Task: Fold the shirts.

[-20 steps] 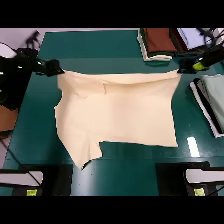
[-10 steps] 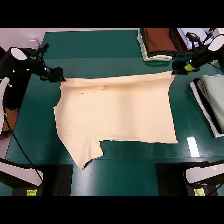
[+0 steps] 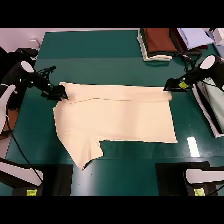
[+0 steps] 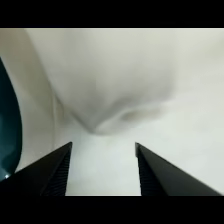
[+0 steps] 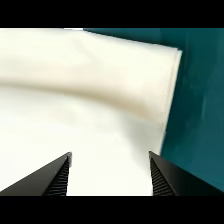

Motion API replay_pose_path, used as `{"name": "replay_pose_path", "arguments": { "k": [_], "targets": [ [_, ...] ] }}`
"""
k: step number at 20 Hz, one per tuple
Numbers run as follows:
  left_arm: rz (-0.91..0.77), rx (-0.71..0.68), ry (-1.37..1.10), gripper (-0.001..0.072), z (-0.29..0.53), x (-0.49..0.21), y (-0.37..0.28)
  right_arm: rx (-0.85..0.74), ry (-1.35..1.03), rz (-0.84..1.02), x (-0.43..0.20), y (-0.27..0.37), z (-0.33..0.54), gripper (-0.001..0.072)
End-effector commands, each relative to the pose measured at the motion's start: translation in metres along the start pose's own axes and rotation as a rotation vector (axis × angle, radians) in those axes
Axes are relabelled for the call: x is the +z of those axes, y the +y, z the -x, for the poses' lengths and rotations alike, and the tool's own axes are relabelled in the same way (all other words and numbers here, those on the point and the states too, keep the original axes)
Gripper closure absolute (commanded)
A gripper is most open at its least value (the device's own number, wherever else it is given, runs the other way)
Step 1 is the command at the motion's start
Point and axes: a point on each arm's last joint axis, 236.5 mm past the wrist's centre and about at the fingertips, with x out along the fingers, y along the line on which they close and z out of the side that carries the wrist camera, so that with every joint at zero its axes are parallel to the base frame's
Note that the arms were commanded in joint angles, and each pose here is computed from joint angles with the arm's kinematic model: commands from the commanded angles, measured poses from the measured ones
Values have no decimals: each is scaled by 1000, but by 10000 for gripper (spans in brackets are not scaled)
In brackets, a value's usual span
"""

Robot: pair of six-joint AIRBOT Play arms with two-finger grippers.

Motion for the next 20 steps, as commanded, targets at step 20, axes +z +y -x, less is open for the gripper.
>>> {"name": "replay_pose_path", "arguments": {
  "k": [20],
  "targets": [
    [261,-140,2,207,-39,-234,-37,88,-252,15,-53,50,105,215]
  ]
}}
